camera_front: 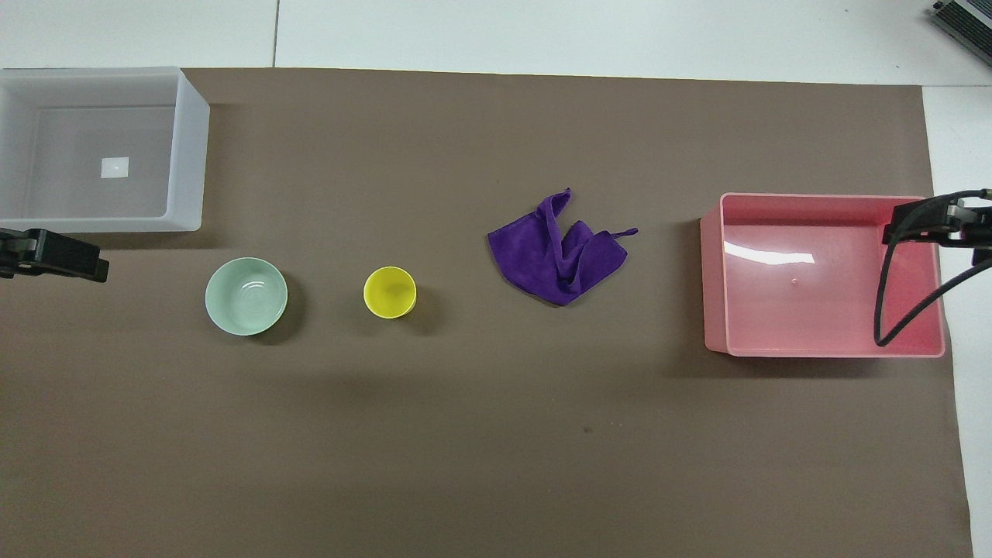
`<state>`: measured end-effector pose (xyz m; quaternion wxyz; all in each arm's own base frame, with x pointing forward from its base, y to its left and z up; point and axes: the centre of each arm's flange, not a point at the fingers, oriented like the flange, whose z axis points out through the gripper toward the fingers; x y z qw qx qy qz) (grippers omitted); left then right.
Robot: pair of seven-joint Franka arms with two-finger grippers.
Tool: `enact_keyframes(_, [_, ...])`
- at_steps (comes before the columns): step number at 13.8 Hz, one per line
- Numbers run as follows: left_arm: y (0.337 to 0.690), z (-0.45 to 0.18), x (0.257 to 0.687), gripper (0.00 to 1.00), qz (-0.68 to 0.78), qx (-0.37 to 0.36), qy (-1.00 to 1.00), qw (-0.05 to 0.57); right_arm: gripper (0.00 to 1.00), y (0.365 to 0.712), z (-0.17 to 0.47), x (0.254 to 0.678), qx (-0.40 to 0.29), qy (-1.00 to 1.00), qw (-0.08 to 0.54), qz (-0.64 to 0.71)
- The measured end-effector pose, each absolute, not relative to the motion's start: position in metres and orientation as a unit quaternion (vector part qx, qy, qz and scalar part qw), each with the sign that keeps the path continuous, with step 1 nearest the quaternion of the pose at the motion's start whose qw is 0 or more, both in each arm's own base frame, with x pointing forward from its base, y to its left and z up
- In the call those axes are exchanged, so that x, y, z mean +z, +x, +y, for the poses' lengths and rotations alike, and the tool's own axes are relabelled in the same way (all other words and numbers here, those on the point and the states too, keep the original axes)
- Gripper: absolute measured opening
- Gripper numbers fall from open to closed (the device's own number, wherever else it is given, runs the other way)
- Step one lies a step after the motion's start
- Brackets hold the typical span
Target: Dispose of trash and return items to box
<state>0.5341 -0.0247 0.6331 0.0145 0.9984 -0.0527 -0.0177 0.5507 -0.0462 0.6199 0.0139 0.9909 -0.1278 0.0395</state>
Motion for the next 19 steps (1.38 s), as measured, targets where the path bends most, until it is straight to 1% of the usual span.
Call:
enact_keyframes(12, [0.534,-0.034,0.633,1.0,-0.061,-0.016,0.998,0.014,1.0,0.551,-0.046,0.62,0.039,0.991,0.014,-0.128])
enact_keyframes(19, [0.543,-0.038,0.629,1.0,-0.064,0.015,0.998,0.014,1.0,0.551,-0.046,0.62,0.039,0.991,0.014,-0.128])
